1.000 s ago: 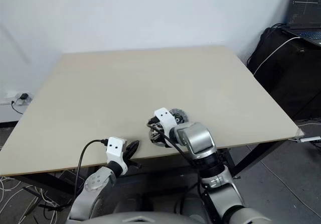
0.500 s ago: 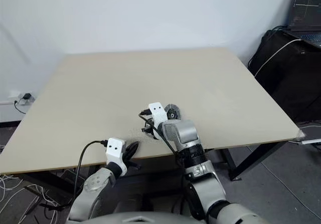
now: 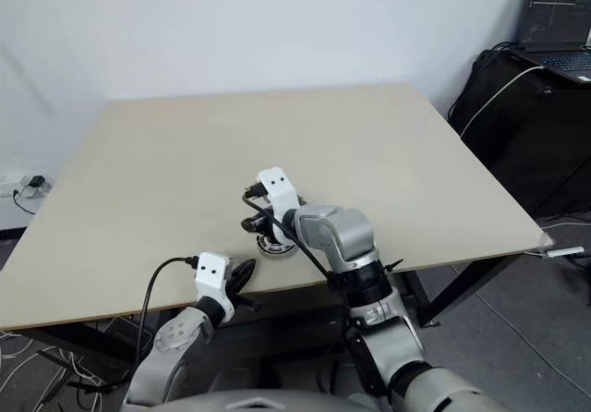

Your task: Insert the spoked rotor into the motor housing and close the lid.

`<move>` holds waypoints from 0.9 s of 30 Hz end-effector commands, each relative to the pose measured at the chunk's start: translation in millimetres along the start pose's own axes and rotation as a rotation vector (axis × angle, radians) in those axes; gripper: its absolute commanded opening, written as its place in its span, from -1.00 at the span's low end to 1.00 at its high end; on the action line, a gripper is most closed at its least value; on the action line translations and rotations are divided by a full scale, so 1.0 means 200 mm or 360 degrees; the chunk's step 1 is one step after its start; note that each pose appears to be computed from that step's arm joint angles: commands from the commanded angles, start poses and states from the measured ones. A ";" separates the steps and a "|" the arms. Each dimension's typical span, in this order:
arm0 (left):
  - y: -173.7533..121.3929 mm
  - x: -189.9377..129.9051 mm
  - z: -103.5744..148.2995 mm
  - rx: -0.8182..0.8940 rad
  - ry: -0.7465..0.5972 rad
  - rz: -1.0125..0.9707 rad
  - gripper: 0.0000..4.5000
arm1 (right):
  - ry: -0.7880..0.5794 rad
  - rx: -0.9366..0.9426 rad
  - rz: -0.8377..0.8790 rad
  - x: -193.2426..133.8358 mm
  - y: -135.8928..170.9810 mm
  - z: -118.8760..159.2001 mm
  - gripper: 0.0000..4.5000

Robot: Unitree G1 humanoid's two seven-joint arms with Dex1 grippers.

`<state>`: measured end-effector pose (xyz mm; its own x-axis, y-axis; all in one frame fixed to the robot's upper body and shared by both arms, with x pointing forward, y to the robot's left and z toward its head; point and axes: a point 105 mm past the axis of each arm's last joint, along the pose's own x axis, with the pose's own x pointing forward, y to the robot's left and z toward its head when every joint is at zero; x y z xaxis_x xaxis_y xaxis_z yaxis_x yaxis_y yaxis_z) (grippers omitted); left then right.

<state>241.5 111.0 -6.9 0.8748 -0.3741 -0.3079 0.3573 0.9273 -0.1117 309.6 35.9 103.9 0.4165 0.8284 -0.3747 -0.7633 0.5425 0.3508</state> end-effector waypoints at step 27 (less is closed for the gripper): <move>0.00 0.02 0.13 0.0206 -0.0181 -0.0021 -1.00 | -0.0858 -0.0761 -0.1294 -0.61 -0.44 0.08 -0.39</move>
<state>250.3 112.7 6.5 0.8956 -0.3763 -0.2372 0.3857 0.9226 -0.0074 334.2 -105.7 120.2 0.9547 0.2867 0.0801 -0.2600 0.9341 -0.2445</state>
